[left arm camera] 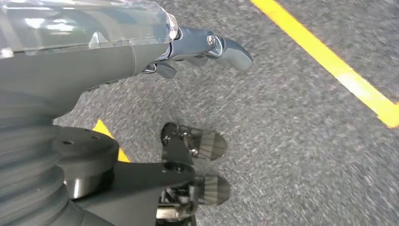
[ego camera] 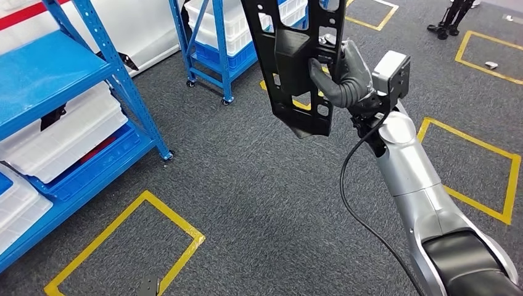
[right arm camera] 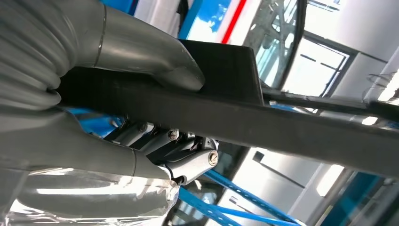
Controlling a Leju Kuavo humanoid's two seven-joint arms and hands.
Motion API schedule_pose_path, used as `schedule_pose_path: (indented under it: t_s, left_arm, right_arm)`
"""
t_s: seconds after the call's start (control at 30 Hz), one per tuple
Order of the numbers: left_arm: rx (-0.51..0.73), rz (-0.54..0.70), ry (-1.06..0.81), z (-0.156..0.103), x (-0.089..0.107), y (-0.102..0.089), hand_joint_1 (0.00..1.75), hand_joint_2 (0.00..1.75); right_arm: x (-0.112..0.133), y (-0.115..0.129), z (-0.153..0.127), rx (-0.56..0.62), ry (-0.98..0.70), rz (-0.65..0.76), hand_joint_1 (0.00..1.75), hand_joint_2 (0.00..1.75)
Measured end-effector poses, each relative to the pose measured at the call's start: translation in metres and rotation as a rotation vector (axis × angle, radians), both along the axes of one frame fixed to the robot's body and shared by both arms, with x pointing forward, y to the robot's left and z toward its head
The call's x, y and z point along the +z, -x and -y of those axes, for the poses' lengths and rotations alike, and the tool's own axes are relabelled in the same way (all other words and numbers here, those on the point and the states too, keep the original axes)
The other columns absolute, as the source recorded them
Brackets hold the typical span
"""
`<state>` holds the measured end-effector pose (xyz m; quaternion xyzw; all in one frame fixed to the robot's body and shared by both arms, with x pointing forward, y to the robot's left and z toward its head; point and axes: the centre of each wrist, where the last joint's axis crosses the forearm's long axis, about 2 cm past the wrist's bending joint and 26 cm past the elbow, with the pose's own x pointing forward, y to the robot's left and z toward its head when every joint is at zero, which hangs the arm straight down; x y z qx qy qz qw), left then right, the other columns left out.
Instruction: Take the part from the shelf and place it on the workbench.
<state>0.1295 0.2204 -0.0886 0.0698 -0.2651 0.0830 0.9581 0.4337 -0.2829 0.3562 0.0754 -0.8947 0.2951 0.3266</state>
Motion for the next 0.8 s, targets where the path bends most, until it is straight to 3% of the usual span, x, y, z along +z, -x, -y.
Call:
schedule_pose_path:
  t_s: [0.8]
  left_arm:
    - [-0.023, -0.02, -0.003, 0.0006, -0.0016, 0.0061, 0.0, 1.75]
  right_arm:
    - [-0.0007, 0.0006, -0.0038, 0.002, -0.004, -0.005, 1.75, 1.75]
